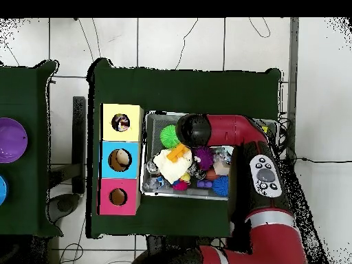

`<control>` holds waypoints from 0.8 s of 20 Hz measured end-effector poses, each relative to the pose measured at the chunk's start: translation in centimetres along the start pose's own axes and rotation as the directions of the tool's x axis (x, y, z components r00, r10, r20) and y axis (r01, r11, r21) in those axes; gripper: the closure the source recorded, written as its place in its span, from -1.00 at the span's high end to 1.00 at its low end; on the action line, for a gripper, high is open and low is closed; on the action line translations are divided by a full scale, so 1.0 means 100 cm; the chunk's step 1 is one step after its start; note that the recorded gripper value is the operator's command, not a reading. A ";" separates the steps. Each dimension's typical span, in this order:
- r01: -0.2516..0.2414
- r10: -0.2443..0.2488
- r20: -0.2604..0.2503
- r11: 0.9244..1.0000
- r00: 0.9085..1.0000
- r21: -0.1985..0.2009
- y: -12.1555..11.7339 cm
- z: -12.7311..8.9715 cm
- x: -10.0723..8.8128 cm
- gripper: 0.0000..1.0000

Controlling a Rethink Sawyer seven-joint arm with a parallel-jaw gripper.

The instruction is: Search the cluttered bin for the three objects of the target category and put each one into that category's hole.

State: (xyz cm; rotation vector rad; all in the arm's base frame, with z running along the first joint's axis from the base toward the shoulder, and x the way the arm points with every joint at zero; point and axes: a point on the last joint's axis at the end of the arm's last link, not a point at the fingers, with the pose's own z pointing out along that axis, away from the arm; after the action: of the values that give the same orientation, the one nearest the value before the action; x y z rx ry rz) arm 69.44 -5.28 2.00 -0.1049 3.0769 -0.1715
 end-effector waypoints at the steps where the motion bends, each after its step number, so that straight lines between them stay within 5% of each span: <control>1: -0.001 0.001 -0.004 1.000 1.000 -0.002 0.001 0.007 0.000 1.00; 9: -0.004 0.003 -0.030 1.000 1.000 -0.015 0.005 0.035 0.005 1.00; 16: -0.011 0.011 0.003 1.000 1.000 0.001 -0.005 0.035 -0.007 1.00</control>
State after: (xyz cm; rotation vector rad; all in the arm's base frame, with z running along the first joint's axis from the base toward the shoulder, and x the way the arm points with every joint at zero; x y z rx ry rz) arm 70.39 -6.06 -1.42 -0.0884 3.0734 -0.1722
